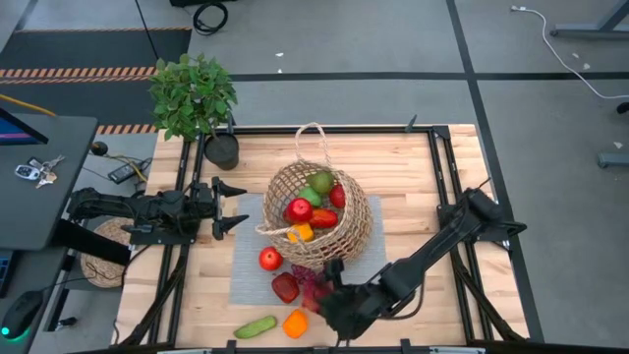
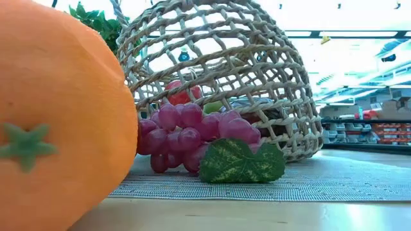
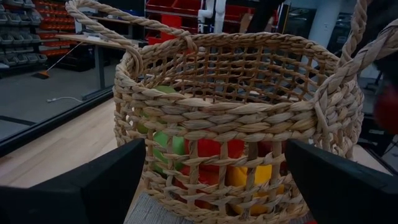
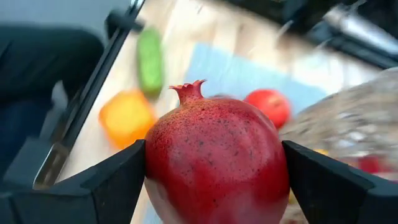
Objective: Build produce basket
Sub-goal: Put the pomegranate into the basket
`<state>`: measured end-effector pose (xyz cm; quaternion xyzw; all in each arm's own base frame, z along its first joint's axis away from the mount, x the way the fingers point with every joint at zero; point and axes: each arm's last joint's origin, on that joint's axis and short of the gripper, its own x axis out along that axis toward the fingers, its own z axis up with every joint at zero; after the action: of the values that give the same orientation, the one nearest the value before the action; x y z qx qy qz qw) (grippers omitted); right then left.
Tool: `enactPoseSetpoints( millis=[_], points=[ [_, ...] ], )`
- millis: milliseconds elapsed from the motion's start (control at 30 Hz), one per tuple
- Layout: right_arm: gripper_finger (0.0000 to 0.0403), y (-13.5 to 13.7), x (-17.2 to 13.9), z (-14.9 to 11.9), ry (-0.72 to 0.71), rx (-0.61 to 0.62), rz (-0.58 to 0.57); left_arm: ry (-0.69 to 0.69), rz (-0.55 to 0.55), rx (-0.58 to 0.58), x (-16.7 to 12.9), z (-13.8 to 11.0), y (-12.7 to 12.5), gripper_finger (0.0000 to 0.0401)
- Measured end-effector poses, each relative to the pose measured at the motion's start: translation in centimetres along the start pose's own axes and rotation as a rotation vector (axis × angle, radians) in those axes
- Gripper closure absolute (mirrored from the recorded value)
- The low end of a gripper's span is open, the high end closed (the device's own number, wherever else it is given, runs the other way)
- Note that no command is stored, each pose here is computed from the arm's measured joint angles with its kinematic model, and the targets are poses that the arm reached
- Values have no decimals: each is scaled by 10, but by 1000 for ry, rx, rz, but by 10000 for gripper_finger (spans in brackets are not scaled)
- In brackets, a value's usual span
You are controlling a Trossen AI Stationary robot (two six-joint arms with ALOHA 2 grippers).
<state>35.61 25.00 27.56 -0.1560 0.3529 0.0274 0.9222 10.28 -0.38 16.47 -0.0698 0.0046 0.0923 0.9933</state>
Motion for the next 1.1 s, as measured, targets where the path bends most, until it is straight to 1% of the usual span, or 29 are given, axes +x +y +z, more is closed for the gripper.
enactPoseSetpoints(
  millis=[233,467,667,833,900,967,1033,1100],
  points=[
    [42,-32,-59,29,-213,128,-80,0,0,0,0,0,0,9],
    [41,-73,-111,43,-355,195,-215,0,0,0,0,0,0,9],
    [41,-104,-138,47,-417,235,-276,0,0,0,0,0,0,9],
    [41,-122,-145,48,-431,246,-330,0,-1,0,0,0,0,9],
    [41,-126,-146,49,-435,227,-347,0,0,0,0,0,0,9],
    [41,-128,-146,51,-434,169,-367,-1,-1,0,0,0,0,9],
    [41,-129,-145,50,-410,54,-392,0,0,0,0,0,0,9],
    [41,-129,-145,49,-364,-107,-422,0,0,0,0,0,0,9]
  ],
)
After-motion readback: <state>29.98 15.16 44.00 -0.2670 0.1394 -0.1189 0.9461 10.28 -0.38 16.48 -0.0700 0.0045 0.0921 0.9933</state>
